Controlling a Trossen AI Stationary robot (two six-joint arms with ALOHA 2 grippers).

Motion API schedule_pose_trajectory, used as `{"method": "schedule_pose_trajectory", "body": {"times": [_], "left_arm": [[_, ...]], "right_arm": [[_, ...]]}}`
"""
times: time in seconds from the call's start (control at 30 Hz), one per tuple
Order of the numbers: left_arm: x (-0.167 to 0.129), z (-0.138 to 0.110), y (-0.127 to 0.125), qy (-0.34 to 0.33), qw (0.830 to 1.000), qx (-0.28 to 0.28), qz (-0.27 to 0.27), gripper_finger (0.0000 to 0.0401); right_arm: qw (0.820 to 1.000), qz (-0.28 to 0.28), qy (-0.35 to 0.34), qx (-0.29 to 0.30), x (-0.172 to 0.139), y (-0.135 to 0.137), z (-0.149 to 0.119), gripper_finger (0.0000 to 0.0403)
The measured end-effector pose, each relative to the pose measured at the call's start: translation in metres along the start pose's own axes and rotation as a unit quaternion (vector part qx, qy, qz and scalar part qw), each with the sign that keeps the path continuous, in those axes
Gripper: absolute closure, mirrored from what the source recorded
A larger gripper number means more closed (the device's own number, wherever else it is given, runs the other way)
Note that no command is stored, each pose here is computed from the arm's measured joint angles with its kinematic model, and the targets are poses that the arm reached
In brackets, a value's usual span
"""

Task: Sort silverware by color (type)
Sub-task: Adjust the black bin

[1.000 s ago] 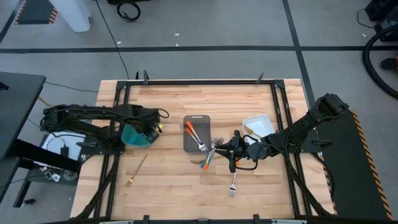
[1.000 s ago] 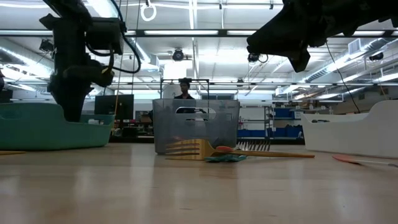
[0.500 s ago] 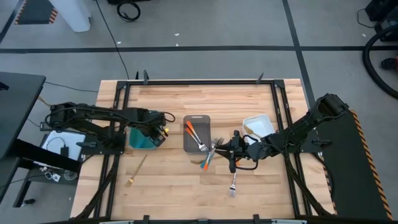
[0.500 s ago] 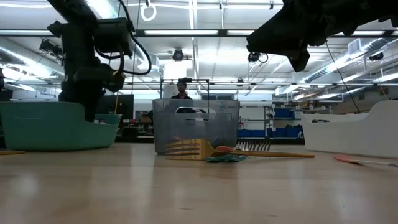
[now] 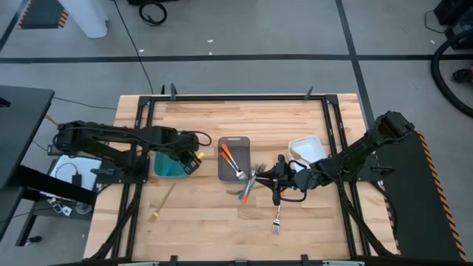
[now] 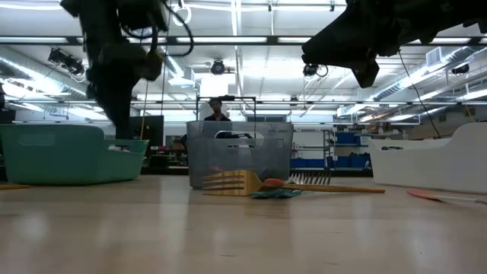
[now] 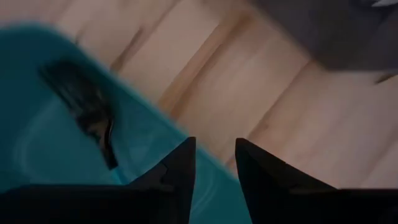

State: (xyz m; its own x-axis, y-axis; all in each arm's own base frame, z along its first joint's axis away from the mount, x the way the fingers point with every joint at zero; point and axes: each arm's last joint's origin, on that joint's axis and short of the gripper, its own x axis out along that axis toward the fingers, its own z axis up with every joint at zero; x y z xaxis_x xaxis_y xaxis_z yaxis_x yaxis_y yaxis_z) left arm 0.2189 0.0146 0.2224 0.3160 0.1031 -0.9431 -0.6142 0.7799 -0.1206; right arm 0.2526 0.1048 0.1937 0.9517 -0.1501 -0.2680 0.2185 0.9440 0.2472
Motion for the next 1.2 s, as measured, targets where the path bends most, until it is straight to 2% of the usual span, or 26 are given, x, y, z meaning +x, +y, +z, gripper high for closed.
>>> {"method": "schedule_pose_trajectory", "body": {"times": [0.3,0.47,0.6,0.87,1.0,1.2], "left_arm": [[-0.030,0.003,-0.035,-0.047,0.998,0.027,-0.044,0.0297],[-0.035,-0.006,-0.051,-0.074,0.995,0.043,-0.055,0.0298],[-0.037,-0.014,-0.065,-0.108,0.991,0.060,-0.054,0.0298],[-0.042,-0.027,-0.081,-0.161,0.981,0.092,-0.053,0.0298],[-0.045,-0.032,-0.088,-0.190,0.975,0.101,-0.050,0.0298],[-0.038,-0.039,-0.094,-0.212,0.969,0.103,-0.075,0.0298]], "right_arm": [[1.000,-0.001,0.002,0.001,0.000,0.000,-0.001,0.0317],[0.999,0.008,0.040,-0.009,0.000,-0.001,-0.006,0.0317],[0.996,-0.020,0.085,-0.014,0.000,-0.002,-0.008,0.0317],[0.994,-0.031,0.102,-0.023,-0.002,0.002,-0.008,0.0317],[0.992,-0.041,0.121,-0.018,0.005,0.002,-0.022,0.0317],[0.986,-0.042,0.160,-0.037,0.031,0.013,-0.042,0.0317]]}}
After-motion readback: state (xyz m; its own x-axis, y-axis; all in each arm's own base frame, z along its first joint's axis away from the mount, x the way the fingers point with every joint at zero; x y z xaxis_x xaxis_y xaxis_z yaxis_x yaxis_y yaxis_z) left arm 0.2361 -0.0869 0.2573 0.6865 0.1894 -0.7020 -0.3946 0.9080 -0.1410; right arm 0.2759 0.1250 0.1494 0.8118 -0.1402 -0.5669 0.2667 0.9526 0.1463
